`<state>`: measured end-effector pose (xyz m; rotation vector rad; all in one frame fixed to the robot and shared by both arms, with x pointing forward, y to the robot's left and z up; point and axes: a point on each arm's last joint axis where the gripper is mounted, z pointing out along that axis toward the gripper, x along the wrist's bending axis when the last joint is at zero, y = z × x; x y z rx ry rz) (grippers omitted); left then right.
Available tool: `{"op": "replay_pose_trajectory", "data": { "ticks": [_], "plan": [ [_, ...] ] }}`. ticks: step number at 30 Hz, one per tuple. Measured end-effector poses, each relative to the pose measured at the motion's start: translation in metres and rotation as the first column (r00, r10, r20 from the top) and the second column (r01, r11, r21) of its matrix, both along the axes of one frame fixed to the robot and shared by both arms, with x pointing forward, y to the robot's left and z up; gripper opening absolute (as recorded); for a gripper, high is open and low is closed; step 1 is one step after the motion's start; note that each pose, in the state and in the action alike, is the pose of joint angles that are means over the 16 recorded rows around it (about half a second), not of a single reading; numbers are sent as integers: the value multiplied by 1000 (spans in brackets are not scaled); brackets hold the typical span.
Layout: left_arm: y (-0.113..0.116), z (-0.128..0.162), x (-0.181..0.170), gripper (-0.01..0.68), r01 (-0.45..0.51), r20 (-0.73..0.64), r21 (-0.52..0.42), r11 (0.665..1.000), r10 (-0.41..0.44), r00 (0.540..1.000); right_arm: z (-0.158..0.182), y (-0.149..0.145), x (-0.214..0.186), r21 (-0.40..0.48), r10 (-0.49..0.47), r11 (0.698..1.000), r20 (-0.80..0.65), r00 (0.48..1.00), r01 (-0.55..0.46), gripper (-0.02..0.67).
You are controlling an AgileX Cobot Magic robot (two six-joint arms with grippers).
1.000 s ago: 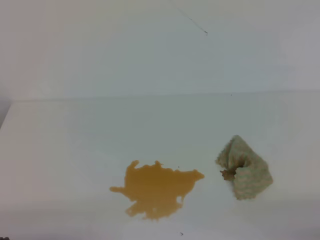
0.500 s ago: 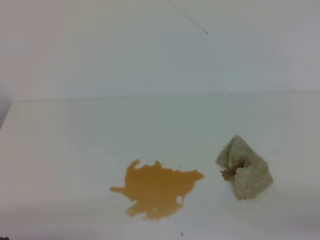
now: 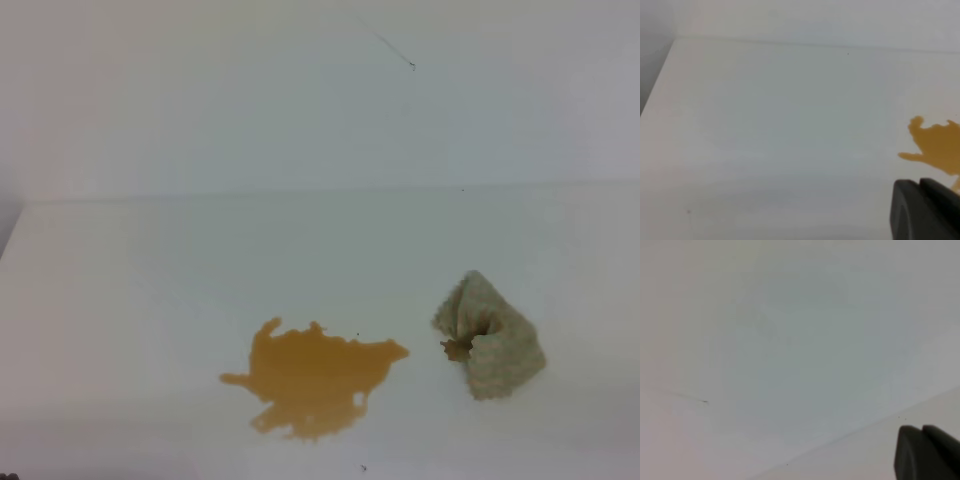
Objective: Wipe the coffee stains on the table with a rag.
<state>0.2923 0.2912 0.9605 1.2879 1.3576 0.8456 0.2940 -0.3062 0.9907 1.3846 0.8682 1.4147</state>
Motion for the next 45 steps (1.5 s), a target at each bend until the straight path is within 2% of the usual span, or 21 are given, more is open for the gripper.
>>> {"op": "replay_pose_trajectory", "data": {
  "ticks": [4,15,24,29,36,41,45],
  "plan": [
    [0,0,0,-3,0,0,-1,1000,0,1000,0,0,0,-14,-4,1000,0,1000,4,-3],
    [0,0,0,-3,0,0,-1,1000,0,1000,25,3,-4,-167,11,986,16,1000,-9,-3],
    [0,0,0,-3,0,0,-1,1000,0,1000,67,11,2,-262,90,959,-86,992,-110,-3],
    [0,0,0,-3,0,0,-1,1000,0,1000,87,16,19,-233,161,950,-203,966,-207,-3],
    [0,0,0,-3,0,0,-1,1000,0,1000,103,20,47,-92,263,950,-289,921,-300,-3],
    [0,0,0,-2,0,0,-1,1000,0,1000,101,25,66,-47,342,923,-363,867,-383,-2],
    [0,0,0,-2,0,0,-1,1000,0,1000,94,30,83,-33,406,883,-445,798,-468,-1]
  ]
}}
